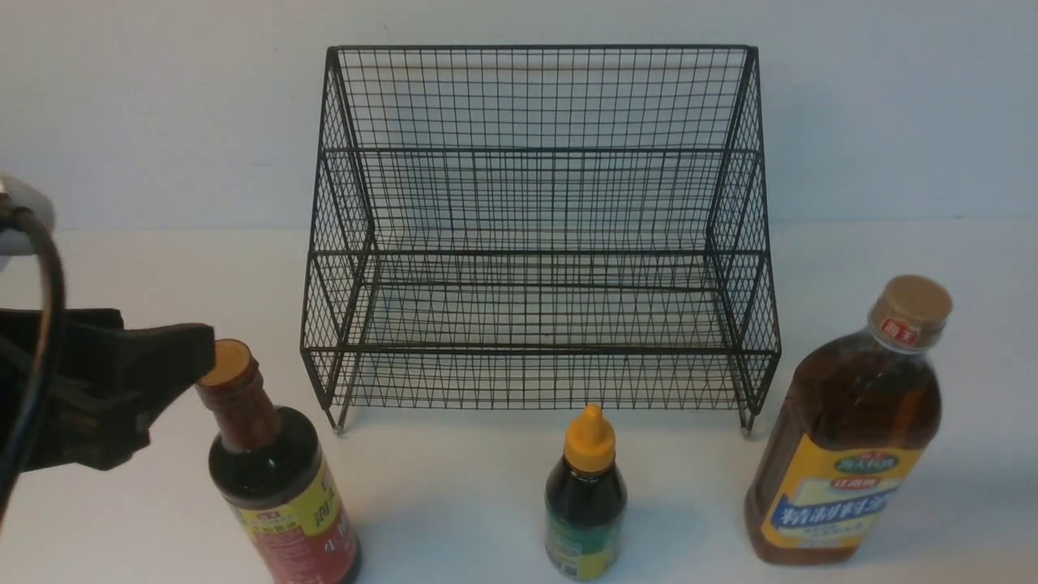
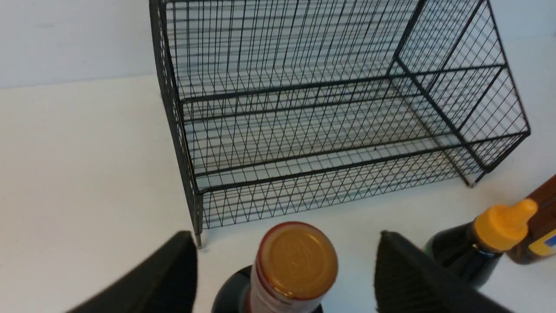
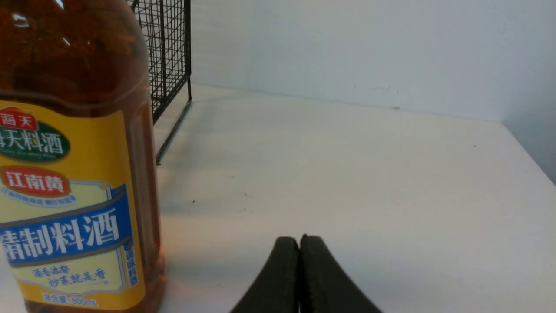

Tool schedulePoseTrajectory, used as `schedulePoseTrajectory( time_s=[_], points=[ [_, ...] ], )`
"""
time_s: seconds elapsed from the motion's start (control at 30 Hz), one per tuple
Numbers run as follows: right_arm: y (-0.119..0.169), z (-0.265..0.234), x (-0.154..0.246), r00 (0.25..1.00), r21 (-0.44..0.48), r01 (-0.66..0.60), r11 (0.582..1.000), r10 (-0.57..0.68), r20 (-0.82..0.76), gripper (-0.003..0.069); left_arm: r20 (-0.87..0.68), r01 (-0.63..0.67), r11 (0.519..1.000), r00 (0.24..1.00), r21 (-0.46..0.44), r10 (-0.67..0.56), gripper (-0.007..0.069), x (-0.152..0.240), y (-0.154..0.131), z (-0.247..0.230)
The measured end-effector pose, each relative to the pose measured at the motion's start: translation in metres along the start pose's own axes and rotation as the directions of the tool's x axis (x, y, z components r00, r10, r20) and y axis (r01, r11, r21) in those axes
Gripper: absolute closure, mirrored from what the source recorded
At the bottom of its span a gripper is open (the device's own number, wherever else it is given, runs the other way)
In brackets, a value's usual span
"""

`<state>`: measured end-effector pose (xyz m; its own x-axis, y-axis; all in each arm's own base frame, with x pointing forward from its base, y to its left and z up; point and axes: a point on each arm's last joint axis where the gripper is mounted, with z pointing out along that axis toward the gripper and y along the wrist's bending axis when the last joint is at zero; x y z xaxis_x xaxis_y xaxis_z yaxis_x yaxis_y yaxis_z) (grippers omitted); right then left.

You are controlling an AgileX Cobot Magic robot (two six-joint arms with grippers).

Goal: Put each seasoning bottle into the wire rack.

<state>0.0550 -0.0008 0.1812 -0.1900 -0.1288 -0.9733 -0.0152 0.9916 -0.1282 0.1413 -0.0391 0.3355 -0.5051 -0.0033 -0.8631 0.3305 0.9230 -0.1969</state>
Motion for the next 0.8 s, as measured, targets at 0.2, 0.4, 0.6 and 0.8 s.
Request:
schedulePoseTrajectory(
  time_s=[0.2, 0.4, 0.6, 0.8],
  points=[
    [0.0, 0.0, 0.0, 1.0, 0.0, 0.0, 1.0, 0.0, 0.0, 0.0673, -0.089, 0.021, 1.0, 0.996, 0.001, -0.021, -0.0055, 0.003, 0.008, 0.023],
    [0.0, 0.0, 0.0, 1.0, 0.0, 0.0, 1.0, 0.0, 0.0, 0.0673, -0.163, 0.039, 0.999, 0.986, 0.008, -0.037, -0.0041, 0.006, 0.014, 0.043],
    [0.0, 0.0, 0.0, 1.0, 0.0, 0.0, 1.0, 0.0, 0.0, 0.0673, -0.228, 0.049, 0.999, 0.973, 0.024, -0.042, 0.0137, 0.011, 0.02, 0.063],
    [0.0, 0.0, 0.0, 1.0, 0.0, 0.0, 1.0, 0.0, 0.0, 0.0673, -0.232, 0.025, 1.0, 0.973, 0.011, -0.022, 0.0361, 0.011, 0.023, 0.068]
  ],
)
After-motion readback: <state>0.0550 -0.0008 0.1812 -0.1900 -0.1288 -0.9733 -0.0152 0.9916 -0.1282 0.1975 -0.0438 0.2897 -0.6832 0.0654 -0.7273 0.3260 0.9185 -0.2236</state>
